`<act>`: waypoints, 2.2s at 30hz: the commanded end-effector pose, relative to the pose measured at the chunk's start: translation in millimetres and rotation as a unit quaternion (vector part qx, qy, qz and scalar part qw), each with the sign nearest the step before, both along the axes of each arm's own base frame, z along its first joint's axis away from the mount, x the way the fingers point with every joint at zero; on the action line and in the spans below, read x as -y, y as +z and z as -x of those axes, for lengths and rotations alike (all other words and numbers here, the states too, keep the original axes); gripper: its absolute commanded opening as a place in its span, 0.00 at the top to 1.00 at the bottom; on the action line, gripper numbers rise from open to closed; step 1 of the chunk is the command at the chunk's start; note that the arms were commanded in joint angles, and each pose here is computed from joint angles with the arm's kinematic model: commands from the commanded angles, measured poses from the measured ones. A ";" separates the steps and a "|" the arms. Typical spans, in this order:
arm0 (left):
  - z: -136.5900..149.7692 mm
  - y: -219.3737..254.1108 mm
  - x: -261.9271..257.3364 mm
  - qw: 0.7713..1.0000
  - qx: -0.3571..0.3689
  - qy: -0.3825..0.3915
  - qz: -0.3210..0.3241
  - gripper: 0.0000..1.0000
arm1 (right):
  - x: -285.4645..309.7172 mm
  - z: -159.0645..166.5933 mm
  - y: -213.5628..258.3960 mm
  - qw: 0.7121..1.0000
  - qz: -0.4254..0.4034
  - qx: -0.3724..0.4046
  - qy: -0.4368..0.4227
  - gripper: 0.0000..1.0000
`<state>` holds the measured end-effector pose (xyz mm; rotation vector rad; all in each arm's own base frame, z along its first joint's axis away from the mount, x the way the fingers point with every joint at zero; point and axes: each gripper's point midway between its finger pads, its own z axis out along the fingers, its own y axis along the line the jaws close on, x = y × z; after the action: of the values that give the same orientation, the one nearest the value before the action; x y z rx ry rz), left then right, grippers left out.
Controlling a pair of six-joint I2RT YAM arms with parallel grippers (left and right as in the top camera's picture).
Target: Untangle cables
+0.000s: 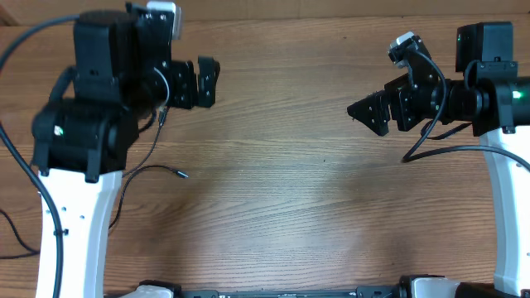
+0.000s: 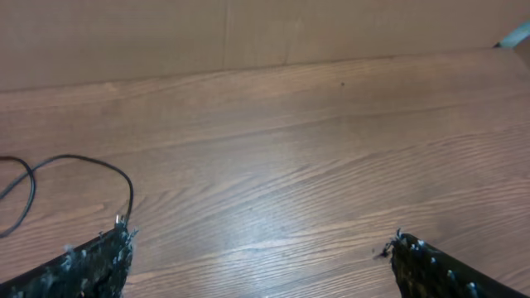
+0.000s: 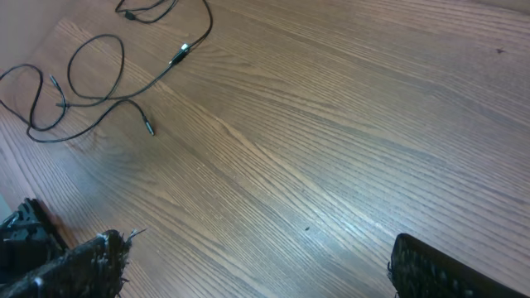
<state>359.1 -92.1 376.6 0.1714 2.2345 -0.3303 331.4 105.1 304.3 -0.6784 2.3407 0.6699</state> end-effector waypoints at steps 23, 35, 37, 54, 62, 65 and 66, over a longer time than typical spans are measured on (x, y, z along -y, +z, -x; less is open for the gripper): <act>26.3 -50.6 -2.8 0.979 0.199 0.000 0.041 0.00 | 0.2 -0.8 2.5 1.000 0.001 0.006 0.001 0.00; 33.2 -41.7 3.4 0.943 0.321 -0.018 0.081 0.00 | 0.2 -0.8 2.5 1.000 0.001 0.006 0.001 0.00; 35.5 -41.0 4.6 0.934 0.345 -0.023 0.086 0.00 | 0.2 -0.8 2.5 1.000 0.001 0.006 0.001 0.00; 51.5 -51.5 -0.8 0.895 0.431 -0.019 0.111 0.00 | 0.2 -0.8 2.5 1.000 0.001 0.006 0.001 0.00; 56.4 -48.5 -1.5 0.891 0.438 -0.019 0.114 0.00 | 0.2 -0.8 2.5 1.000 0.001 0.006 0.001 0.00; 59.0 -46.0 -1.3 0.889 0.442 -0.022 0.115 0.01 | 0.2 -0.8 2.5 1.000 0.001 0.006 0.001 0.00; 59.4 -45.8 -1.2 0.889 0.443 -0.022 0.115 0.00 | 0.2 -0.8 2.5 1.000 0.001 0.006 0.001 0.00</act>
<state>305.0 -89.2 327.7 0.1863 1.2918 -0.4128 331.3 105.2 304.3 -0.6784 2.3409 0.6705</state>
